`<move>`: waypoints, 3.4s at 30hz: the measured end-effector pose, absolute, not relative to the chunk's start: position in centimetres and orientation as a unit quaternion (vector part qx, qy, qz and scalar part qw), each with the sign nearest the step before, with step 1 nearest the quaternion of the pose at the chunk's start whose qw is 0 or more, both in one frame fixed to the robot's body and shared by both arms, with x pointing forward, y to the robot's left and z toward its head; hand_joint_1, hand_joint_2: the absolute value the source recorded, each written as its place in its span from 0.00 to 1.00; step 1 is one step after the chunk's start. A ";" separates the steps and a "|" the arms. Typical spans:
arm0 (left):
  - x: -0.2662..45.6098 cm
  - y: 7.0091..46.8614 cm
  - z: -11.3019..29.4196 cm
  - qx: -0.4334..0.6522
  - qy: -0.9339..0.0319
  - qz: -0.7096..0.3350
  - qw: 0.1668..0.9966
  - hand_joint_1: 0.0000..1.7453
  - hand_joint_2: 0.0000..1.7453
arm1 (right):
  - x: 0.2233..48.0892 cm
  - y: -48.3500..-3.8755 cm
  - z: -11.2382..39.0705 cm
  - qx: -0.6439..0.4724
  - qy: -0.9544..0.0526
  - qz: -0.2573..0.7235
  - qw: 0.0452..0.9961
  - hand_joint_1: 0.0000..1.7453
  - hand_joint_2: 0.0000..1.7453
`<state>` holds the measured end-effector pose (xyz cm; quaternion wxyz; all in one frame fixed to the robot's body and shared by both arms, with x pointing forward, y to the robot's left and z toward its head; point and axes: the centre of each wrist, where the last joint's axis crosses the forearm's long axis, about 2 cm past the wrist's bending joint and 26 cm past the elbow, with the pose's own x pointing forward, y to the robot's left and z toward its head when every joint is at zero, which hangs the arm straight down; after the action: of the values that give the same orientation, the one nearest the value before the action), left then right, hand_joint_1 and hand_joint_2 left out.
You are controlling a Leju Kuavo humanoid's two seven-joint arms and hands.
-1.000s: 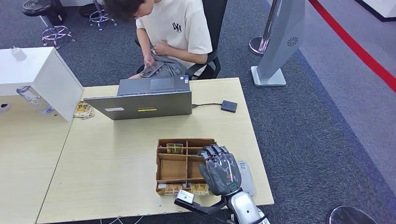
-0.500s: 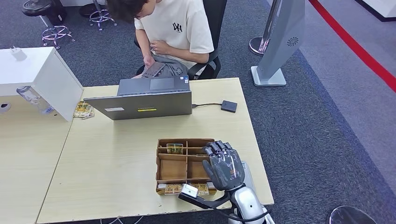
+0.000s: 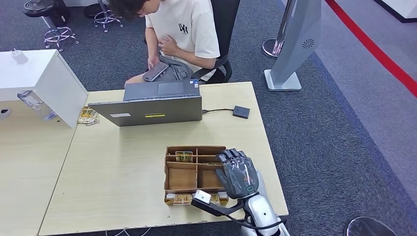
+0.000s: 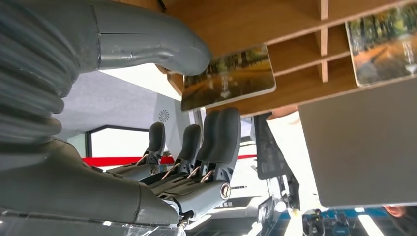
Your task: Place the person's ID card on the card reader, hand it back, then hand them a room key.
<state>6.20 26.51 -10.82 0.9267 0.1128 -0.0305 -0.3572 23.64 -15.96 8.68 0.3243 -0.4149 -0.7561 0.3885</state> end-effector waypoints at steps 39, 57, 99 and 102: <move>6.0 26.6 -10.8 0.108 -0.036 -0.341 0.933 0.00 0.00 | 24.7 -16.8 11.5 -0.289 -0.841 0.078 0.451 1.00 1.00; 6.0 26.6 -10.8 0.108 -0.043 -0.334 0.935 0.00 0.00 | 23.2 -18.0 17.2 -0.141 -0.903 -0.063 0.402 1.00 1.00; 9.0 26.2 -10.3 0.098 -0.053 -0.436 0.893 0.00 0.00 | 38.2 -11.1 26.8 -0.492 -0.811 0.269 0.168 1.00 1.00; 9.3 26.1 -10.3 0.098 -0.052 -0.442 0.890 0.00 0.00 | 39.5 -10.8 26.9 -0.505 -0.795 0.283 0.182 1.00 1.00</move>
<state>9.28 26.10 -10.26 0.8900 0.0980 -0.0522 -0.4422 39.49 -10.82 26.94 0.1821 -0.5048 -0.7948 0.2832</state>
